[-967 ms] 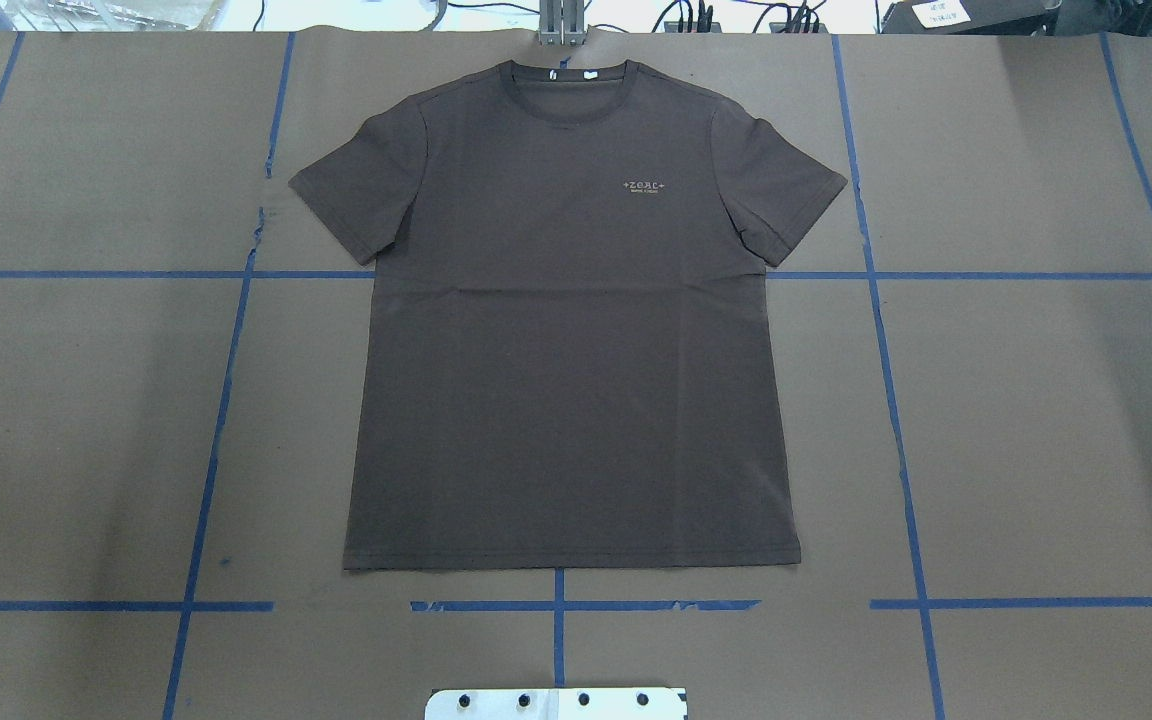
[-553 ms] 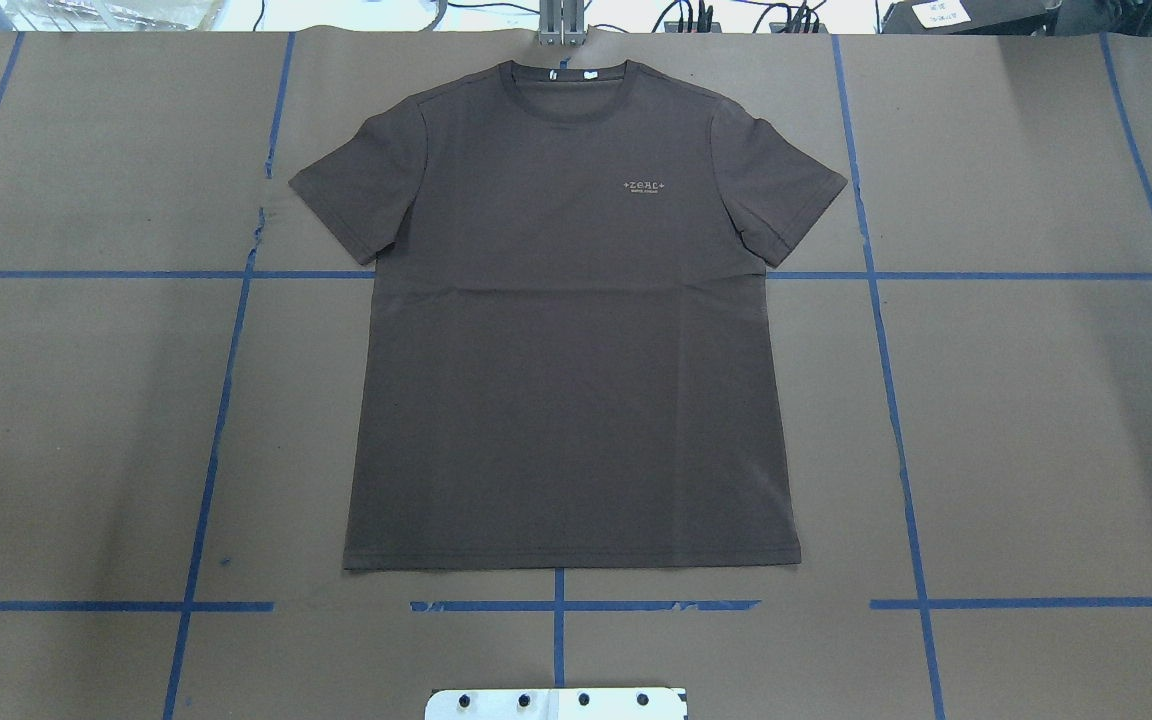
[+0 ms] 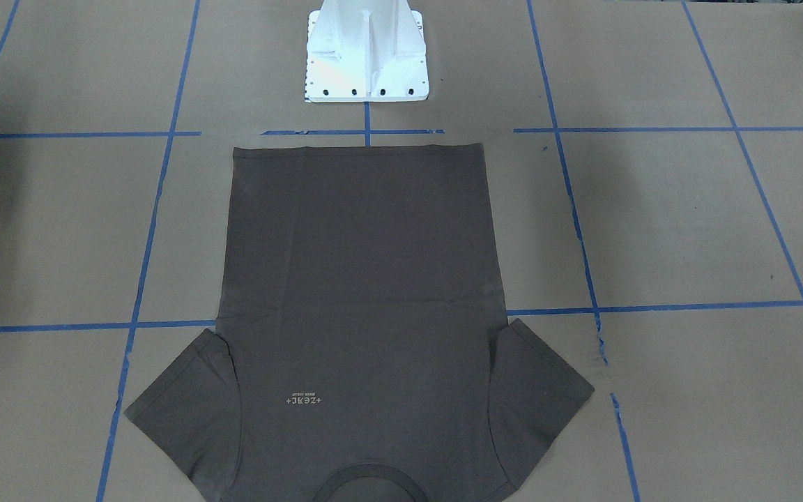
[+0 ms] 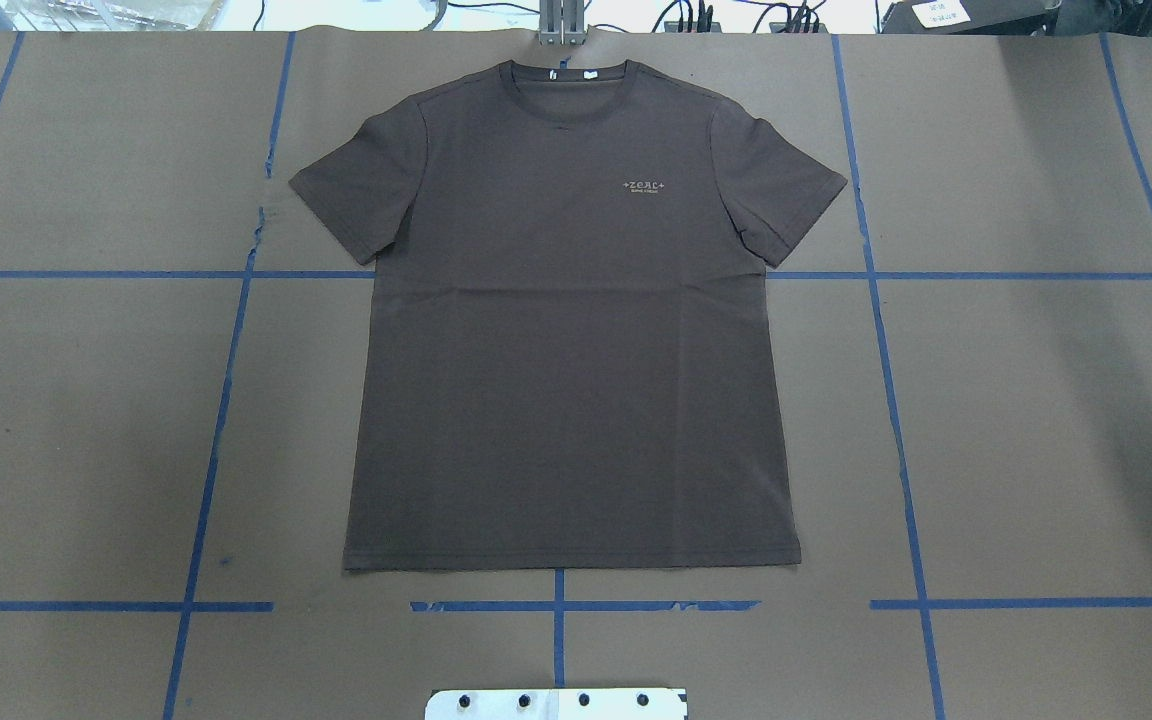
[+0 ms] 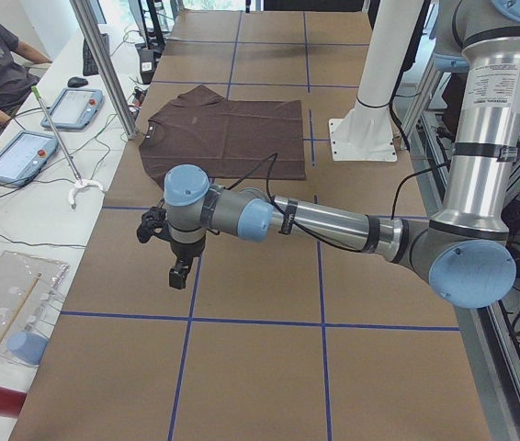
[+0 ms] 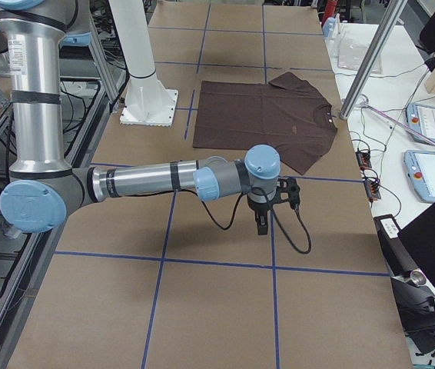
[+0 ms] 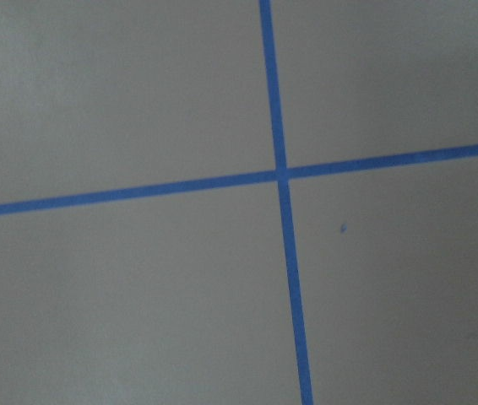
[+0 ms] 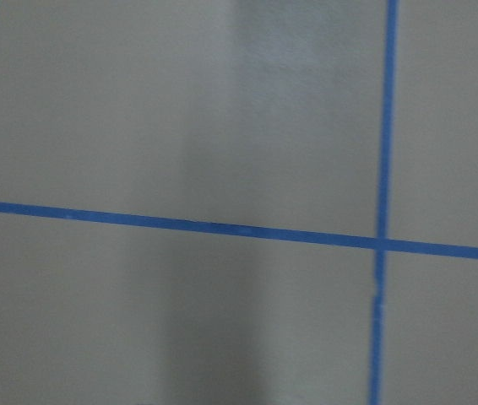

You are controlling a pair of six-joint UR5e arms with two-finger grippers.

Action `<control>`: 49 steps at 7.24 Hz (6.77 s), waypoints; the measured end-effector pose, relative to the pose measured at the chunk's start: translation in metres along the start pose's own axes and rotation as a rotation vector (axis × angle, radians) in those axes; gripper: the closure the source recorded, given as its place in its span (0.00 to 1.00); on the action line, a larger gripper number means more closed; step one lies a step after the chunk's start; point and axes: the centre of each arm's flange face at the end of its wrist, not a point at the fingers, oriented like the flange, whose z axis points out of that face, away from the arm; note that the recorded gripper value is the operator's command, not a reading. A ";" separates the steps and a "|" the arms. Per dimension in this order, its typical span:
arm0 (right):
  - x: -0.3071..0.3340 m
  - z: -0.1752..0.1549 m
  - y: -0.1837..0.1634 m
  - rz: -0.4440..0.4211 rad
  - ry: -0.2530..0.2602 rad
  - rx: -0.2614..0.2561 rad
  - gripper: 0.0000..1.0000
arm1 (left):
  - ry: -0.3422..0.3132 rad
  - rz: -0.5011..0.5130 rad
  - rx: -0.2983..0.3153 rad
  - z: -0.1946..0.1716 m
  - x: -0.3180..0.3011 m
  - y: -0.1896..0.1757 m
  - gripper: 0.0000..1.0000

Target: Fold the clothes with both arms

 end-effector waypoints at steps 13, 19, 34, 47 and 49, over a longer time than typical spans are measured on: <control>-0.270 0.204 -0.216 -0.025 0.011 0.045 0.00 | 0.060 0.128 0.081 0.026 0.084 -0.054 0.00; -0.260 0.230 -0.212 -0.002 0.044 0.004 0.58 | 0.060 0.132 0.086 0.024 0.085 -0.056 0.00; -0.495 0.149 -0.243 -0.095 -0.043 0.113 0.00 | 0.055 0.122 0.097 0.015 0.081 -0.062 0.00; -0.384 0.036 -0.074 0.126 0.001 -0.094 0.00 | 0.096 -0.376 0.380 0.166 0.358 -0.164 0.00; -0.387 0.042 -0.068 0.096 -0.009 -0.093 0.00 | 0.054 -0.389 0.413 0.209 0.365 -0.178 0.00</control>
